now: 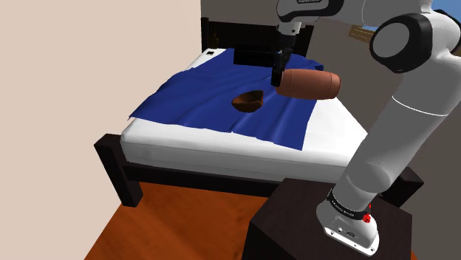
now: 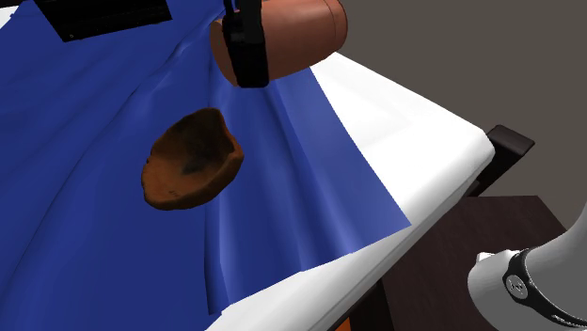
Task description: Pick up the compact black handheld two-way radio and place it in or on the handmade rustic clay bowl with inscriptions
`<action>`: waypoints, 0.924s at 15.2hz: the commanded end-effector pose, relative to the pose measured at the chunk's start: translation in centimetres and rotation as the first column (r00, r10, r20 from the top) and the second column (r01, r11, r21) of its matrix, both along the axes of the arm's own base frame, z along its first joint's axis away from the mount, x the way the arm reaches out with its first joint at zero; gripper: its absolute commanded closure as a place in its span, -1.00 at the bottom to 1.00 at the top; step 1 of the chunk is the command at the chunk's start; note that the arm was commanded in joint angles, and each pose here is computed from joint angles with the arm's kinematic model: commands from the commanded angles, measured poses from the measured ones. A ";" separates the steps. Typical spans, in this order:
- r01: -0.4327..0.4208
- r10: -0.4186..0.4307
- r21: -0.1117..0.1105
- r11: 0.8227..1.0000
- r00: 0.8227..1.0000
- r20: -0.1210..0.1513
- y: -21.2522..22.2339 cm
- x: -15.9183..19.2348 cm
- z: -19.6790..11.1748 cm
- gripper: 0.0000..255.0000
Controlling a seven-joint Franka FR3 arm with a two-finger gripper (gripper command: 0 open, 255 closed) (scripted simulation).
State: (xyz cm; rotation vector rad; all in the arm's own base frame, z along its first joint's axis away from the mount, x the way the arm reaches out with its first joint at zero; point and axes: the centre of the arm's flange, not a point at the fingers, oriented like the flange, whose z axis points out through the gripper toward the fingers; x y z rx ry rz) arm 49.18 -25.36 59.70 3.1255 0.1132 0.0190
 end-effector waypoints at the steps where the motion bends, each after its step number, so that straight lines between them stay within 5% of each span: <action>1: 0.001 -0.001 0.000 1.000 1.000 0.001 1.4 2.5 0.1 1.00; 8: 0.000 0.000 0.000 1.000 1.000 0.001 5.6 10.1 0.8 1.00; 14: 0.001 -0.001 0.000 1.000 1.000 0.001 5.6 10.1 -2.4 1.00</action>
